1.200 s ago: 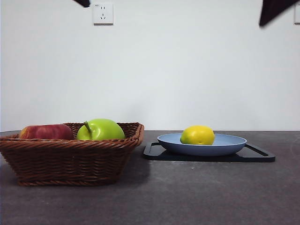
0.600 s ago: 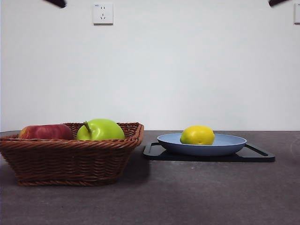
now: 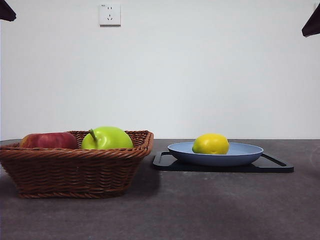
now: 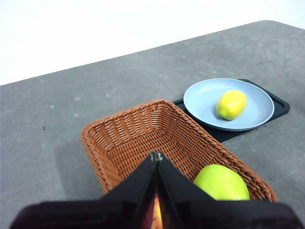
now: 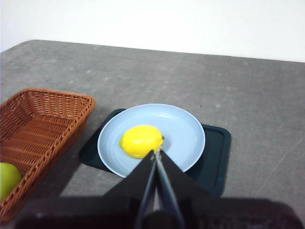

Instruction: Take the lemon from the basket,put the lemon in the plate,hand out the plate

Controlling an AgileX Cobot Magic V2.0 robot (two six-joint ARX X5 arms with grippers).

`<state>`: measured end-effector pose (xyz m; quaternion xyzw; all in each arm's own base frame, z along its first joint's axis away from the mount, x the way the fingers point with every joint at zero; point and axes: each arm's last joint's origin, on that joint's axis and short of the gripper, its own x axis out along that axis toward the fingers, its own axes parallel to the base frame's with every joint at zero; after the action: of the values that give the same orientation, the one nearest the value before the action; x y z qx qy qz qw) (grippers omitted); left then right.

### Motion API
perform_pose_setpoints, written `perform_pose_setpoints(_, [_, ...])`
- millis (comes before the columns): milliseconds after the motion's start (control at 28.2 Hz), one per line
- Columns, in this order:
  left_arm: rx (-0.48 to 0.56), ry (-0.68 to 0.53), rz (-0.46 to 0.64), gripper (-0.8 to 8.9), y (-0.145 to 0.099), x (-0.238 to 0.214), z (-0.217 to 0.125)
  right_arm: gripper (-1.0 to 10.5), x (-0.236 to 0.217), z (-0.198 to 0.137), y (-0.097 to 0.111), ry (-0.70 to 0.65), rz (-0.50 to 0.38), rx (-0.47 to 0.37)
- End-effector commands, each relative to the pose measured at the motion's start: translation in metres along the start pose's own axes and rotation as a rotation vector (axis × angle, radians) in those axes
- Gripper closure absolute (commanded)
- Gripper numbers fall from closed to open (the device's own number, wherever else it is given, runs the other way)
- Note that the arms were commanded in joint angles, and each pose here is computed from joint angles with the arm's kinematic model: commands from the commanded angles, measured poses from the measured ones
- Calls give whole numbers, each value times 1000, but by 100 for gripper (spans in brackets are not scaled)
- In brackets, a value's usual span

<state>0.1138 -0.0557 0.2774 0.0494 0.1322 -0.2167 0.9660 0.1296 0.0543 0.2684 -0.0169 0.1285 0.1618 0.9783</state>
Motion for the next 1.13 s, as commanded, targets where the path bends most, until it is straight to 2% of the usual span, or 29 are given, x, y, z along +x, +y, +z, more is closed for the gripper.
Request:
perform_pose_setpoints(35, [-6, 0, -1, 805, 0, 3, 3, 943, 0, 2, 1, -12, 4, 13])
perform_pose_setpoints(390, [-5, 22, -5, 805, -1, 7, 2, 943, 0, 2, 1, -12, 4, 13])
perform_pose_setpoints(531, [4, -25, 13, 805, 1, -9, 3, 943, 0, 2, 1, -12, 4, 13])
perform_pose_setpoints(602, [41, -77, 55, 805, 4, -23, 4, 943, 0, 2, 1, -12, 3, 13])
perform_pose_setpoints(815, [1, -226, 218, 805, 16, -50, -6, 943, 0, 2, 1, -12, 3, 13])
perform_pose_setpoints(1027, [-46, -265, 385, 805, 28, -44, -40, 943, 0, 2, 1, -12, 3, 13])
perform_pose_setpoints(1133, [-76, -257, 420, 805, 32, -36, -61, 943, 0, 2, 1, -12, 3, 13])
